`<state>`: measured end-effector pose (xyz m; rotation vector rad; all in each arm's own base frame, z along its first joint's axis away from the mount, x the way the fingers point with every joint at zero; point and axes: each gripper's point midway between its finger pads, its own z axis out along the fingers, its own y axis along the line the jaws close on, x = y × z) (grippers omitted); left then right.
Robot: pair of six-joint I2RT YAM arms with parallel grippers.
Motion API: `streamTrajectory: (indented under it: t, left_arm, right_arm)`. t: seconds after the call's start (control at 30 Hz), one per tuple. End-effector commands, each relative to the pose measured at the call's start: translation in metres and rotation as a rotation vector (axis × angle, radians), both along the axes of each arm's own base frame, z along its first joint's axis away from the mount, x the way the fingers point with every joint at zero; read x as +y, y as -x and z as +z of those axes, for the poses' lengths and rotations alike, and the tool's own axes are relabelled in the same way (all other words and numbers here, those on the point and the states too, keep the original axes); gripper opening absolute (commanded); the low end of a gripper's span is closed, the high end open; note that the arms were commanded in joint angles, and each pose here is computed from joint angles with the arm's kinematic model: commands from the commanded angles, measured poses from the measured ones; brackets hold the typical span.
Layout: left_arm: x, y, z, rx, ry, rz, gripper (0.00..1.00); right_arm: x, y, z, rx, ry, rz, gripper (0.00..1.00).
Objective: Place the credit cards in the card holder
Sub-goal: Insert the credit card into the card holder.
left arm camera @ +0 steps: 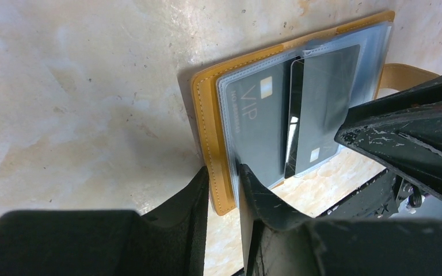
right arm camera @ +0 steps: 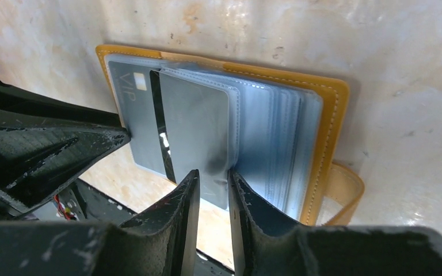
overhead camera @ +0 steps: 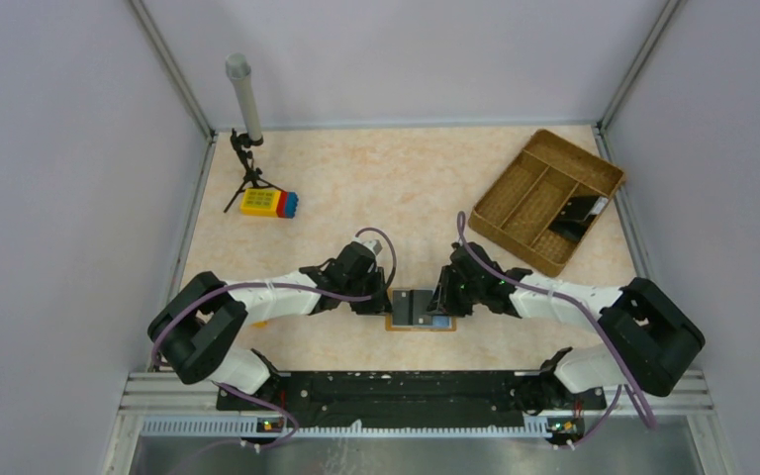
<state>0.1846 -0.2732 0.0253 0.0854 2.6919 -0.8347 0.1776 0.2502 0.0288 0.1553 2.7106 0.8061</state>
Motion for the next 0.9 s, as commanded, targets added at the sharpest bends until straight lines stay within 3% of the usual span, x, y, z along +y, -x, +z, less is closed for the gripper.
streamTrajectory:
  t: [0.0,0.87]
  left_arm:
    - [-0.001,0.002,-0.006,0.007,0.007,0.0,0.26]
    - [-0.003,0.001,-0.003,0.002,0.017,-0.004,0.25]
  right_arm:
    - [0.011,0.009,-0.006,0.004,-0.018,0.064,0.25]
    - [0.038,-0.006,0.05,-0.155,-0.216,0.078,0.27]
